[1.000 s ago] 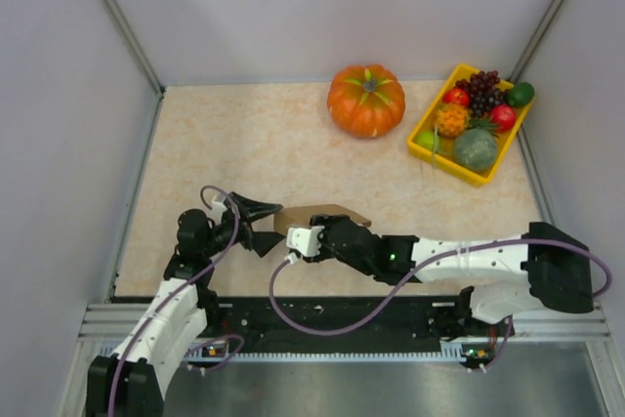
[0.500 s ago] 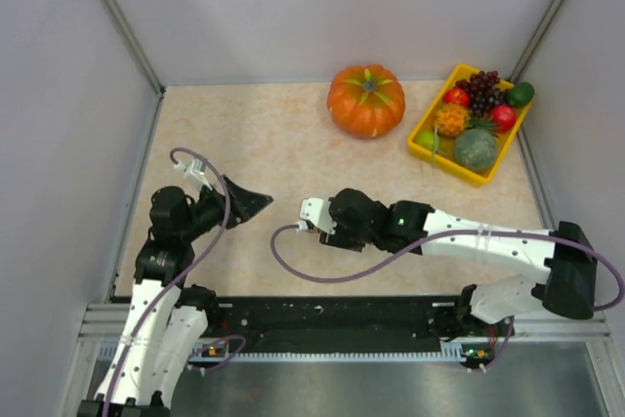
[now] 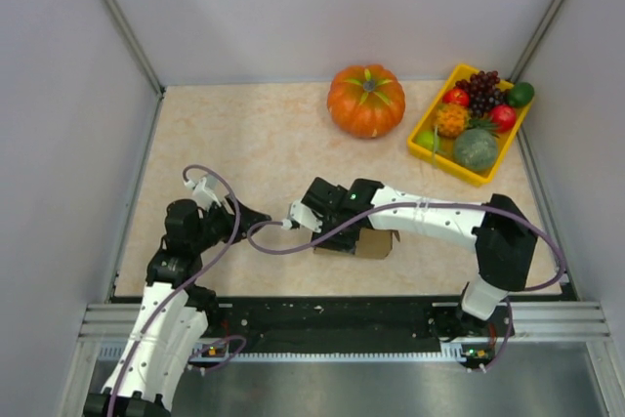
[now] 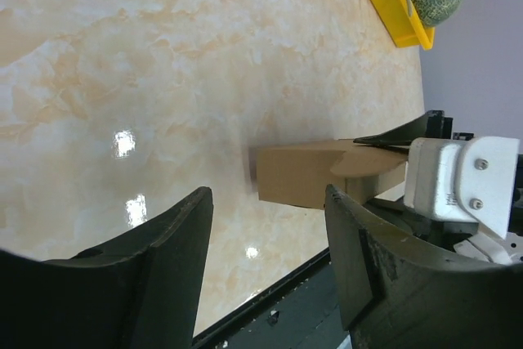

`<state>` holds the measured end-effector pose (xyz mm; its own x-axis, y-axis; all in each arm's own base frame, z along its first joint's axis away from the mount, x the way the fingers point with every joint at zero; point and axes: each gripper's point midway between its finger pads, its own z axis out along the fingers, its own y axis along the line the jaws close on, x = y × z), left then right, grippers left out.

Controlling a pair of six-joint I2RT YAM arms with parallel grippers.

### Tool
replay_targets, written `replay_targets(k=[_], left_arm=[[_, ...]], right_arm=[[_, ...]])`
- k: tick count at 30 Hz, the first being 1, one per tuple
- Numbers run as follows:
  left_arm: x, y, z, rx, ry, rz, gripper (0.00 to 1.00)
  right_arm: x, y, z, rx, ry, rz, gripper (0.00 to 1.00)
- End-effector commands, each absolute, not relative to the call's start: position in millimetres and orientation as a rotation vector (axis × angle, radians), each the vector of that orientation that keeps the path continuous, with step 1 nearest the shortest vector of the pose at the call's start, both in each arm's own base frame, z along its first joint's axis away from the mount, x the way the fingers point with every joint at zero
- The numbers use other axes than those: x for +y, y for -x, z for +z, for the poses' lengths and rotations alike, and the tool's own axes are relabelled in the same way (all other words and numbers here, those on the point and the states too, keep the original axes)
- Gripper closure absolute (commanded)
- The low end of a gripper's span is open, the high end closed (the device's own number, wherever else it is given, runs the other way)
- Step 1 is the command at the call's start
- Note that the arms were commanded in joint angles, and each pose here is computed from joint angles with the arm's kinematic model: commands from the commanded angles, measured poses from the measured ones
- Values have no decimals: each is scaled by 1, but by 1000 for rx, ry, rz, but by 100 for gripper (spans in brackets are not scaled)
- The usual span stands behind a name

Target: Fold the paper box

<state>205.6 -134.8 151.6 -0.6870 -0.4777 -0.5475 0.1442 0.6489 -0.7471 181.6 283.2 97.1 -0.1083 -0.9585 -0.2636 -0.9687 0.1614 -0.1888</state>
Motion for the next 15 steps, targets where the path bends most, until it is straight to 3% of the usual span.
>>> replay_targets(k=[1,7,15], left_arm=[[-134,-212,157,2039,216,-1029,39],[-146,-209,152,2019,161,-1125,31],[-167,-209,150,2004,39,-1129,34]], right_arm=[[287,-180,97,2164,1862,109,39],[294,-179,96,2180,1833,202,28],[279,-183,101,2178,1732,215,22]])
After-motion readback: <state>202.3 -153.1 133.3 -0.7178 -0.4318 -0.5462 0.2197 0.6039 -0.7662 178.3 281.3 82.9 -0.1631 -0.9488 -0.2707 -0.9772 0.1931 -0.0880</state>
